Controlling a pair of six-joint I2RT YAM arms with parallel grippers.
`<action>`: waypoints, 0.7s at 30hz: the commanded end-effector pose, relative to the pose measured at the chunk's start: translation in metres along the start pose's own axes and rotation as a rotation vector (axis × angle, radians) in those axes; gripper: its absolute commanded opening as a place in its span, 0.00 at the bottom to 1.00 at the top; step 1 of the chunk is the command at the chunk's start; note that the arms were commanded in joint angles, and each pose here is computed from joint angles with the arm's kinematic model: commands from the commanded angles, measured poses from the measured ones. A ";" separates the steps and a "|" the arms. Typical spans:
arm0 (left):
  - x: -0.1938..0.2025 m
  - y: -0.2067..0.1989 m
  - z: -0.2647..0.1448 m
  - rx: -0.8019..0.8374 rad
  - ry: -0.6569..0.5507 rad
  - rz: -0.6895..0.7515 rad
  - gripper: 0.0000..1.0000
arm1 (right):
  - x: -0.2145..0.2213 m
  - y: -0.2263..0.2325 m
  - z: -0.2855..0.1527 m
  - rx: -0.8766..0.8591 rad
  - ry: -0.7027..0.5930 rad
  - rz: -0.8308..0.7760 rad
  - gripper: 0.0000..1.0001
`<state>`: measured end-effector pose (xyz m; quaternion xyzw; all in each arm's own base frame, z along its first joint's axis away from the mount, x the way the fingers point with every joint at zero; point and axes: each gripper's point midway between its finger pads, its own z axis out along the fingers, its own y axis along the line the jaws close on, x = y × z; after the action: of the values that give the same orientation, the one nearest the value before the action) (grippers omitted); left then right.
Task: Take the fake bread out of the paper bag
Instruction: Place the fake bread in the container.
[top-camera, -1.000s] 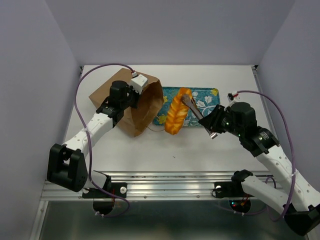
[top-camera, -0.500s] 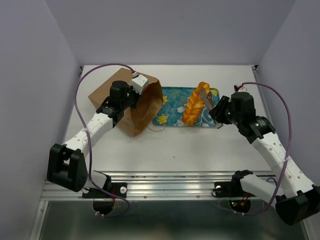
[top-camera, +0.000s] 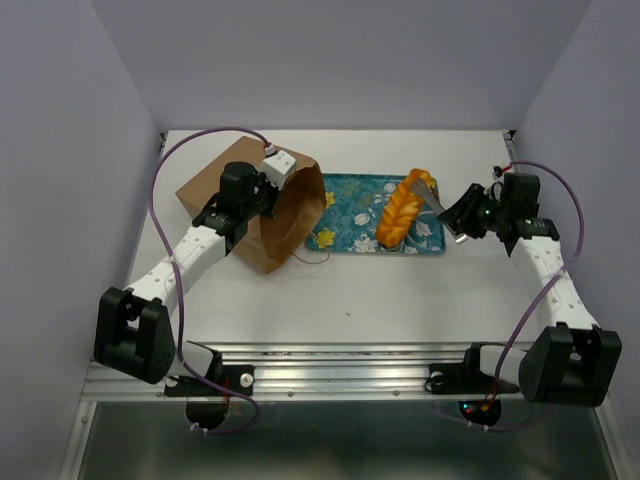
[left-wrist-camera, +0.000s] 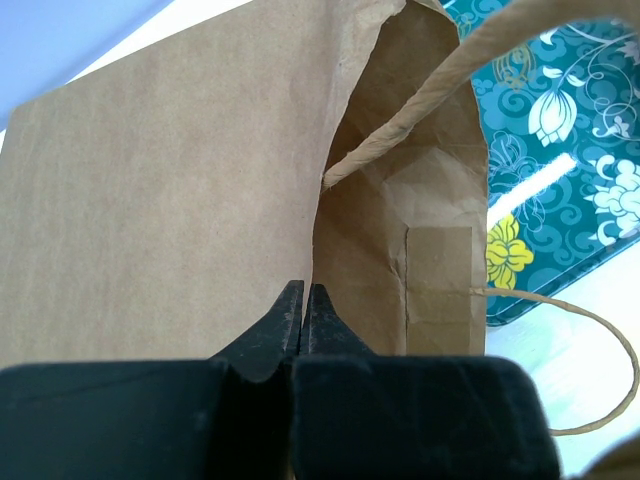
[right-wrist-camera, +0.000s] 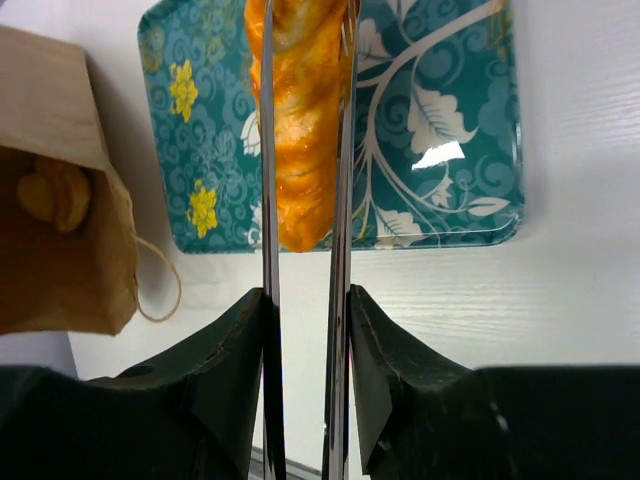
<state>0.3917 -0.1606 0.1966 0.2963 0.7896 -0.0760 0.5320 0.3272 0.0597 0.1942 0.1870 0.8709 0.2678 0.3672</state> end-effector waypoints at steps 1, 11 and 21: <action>-0.034 0.012 -0.008 -0.034 -0.086 0.019 0.00 | -0.008 0.034 -0.002 -0.222 0.015 -0.113 0.01; -0.032 0.013 -0.007 -0.042 -0.079 0.017 0.00 | -0.007 0.006 0.016 -0.133 0.036 -0.047 0.01; -0.032 0.012 -0.007 -0.036 -0.081 0.029 0.00 | -0.001 -0.006 0.029 -0.106 0.079 -0.033 0.07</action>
<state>0.3922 -0.1592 0.1964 0.2961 0.7901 -0.0719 0.5319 0.3355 0.0669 0.1634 0.1619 0.8826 0.3110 0.3132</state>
